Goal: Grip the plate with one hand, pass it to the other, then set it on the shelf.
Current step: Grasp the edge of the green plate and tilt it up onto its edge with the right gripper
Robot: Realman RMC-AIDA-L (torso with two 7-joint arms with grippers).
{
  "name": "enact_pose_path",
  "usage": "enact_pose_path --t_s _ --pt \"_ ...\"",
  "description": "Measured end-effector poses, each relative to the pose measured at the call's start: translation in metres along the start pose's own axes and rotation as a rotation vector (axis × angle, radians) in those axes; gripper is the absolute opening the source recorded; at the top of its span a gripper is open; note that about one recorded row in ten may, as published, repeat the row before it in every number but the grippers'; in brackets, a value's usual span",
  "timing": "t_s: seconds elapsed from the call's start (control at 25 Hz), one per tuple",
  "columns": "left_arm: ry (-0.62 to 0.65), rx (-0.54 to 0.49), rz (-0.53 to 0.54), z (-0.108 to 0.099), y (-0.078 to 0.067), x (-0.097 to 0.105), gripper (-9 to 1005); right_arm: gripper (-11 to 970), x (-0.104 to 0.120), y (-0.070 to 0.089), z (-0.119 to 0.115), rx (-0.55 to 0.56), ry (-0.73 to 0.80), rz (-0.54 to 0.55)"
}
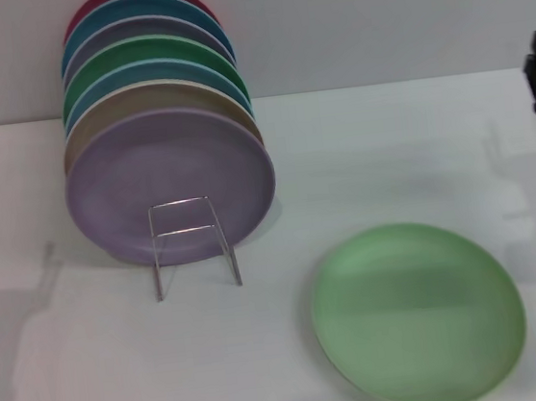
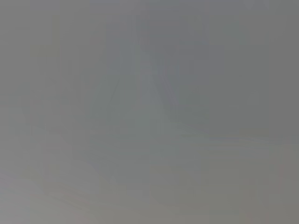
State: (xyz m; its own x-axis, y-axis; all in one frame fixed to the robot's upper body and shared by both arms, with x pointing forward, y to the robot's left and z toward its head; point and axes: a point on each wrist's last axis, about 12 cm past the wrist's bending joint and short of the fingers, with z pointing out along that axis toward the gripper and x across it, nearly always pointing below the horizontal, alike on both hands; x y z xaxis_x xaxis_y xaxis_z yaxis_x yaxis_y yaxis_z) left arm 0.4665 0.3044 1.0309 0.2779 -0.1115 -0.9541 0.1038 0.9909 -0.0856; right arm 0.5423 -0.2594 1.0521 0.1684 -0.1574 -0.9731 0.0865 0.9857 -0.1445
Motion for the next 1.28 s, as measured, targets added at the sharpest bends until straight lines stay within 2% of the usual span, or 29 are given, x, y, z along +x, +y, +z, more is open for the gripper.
enact_pose_path --t_s 0.12,0.4,0.56,0.8,0.92,0.96,1.12,1.28 --pt "0.001 -0.001 0.0 0.0 0.0 0.0 855 615 -0.003 0.011 0.01 -0.044 0.071 0.076" --pt "0.007 -0.003 0.006 -0.002 0.002 0.001 855 614 -0.009 0.015 0.025 -0.139 0.245 0.177" --pt "0.007 -0.002 0.008 -0.001 0.002 0.001 855 614 -0.014 0.007 0.033 -0.182 0.352 0.197" --pt "0.003 0.003 0.006 0.001 0.001 0.0 855 610 -0.034 -0.007 0.04 -0.251 0.504 0.193" --pt "-0.001 0.006 0.006 0.003 0.0 0.0 855 606 -0.046 -0.016 0.043 -0.349 0.659 0.197" --pt "-0.003 0.007 0.005 0.004 0.0 0.0 855 602 -0.046 -0.016 0.043 -0.349 0.659 0.197" --pt "-0.011 0.004 0.006 0.008 0.0 -0.001 854 589 -0.06 -0.022 0.042 -0.474 0.86 0.268" --pt "-0.018 0.008 0.005 0.012 0.0 -0.002 854 577 -0.07 -0.027 0.039 -0.52 0.974 0.297"
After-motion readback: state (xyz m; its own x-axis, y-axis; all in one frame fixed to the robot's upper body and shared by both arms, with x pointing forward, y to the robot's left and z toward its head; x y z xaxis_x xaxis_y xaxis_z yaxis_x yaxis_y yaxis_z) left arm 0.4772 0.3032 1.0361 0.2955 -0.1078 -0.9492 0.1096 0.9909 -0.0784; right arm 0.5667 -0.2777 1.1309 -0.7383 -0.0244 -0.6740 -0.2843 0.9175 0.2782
